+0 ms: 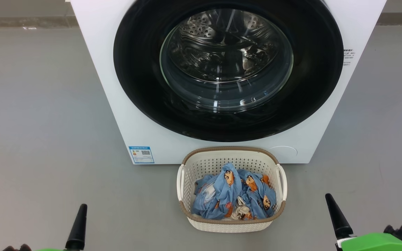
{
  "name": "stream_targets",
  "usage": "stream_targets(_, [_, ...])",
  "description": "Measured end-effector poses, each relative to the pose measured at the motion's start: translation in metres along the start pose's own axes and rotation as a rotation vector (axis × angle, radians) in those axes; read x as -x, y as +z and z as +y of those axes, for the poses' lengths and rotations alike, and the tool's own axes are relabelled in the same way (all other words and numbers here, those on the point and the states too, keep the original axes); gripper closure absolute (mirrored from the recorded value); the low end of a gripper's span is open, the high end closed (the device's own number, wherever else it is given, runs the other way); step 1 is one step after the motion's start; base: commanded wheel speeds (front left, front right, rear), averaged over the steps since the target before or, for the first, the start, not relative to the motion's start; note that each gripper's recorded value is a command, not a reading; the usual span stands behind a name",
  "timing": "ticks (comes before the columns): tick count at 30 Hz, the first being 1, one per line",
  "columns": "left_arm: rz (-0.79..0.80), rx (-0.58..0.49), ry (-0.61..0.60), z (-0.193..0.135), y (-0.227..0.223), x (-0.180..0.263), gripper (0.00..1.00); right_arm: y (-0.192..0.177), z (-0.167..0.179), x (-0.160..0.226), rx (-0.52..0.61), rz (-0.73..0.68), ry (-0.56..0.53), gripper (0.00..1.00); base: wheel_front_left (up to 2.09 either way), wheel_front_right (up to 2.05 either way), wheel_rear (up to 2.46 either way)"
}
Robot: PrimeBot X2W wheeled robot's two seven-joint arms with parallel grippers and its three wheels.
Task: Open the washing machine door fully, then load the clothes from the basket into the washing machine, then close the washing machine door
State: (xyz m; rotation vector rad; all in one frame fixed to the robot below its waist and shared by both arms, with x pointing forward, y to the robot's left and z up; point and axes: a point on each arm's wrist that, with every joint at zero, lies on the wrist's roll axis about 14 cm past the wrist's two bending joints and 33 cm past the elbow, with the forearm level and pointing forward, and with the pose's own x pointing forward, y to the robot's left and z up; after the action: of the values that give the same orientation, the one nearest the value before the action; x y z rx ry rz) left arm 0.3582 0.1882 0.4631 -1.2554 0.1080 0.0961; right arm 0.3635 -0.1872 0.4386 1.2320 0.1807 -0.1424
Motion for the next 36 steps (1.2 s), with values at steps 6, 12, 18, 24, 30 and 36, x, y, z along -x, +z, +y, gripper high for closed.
stream_targets(6, [-0.008,-0.089,-0.013,-0.004,0.002,0.000,0.00,0.003,0.003,-0.003,0.090,-0.005,0.009,0.00,0.00,0.00,0.00])
stream_targets(12, [-0.020,-0.172,-0.032,-0.009,0.004,-0.001,0.00,0.004,0.001,-0.003,0.166,-0.007,0.004,0.00,0.00,0.00,0.00])
stream_targets(18, [-0.022,-0.246,-0.048,-0.013,0.005,-0.001,0.00,0.006,0.006,-0.007,0.236,-0.017,0.019,0.00,0.00,0.00,0.00])
stream_targets(24, [-0.020,-0.343,-0.059,-0.015,0.005,-0.001,0.00,0.006,0.008,-0.009,0.334,-0.013,0.028,0.00,0.00,0.00,0.00])
stream_targets(30, [-0.022,-0.438,-0.069,-0.016,0.004,-0.001,0.00,0.004,0.009,-0.009,0.428,-0.012,0.036,0.00,0.00,0.00,0.00])
stream_targets(36, [-0.029,-0.514,-0.081,-0.019,0.004,0.000,0.00,0.003,0.010,-0.009,0.516,-0.013,0.044,0.00,0.00,0.00,0.00])
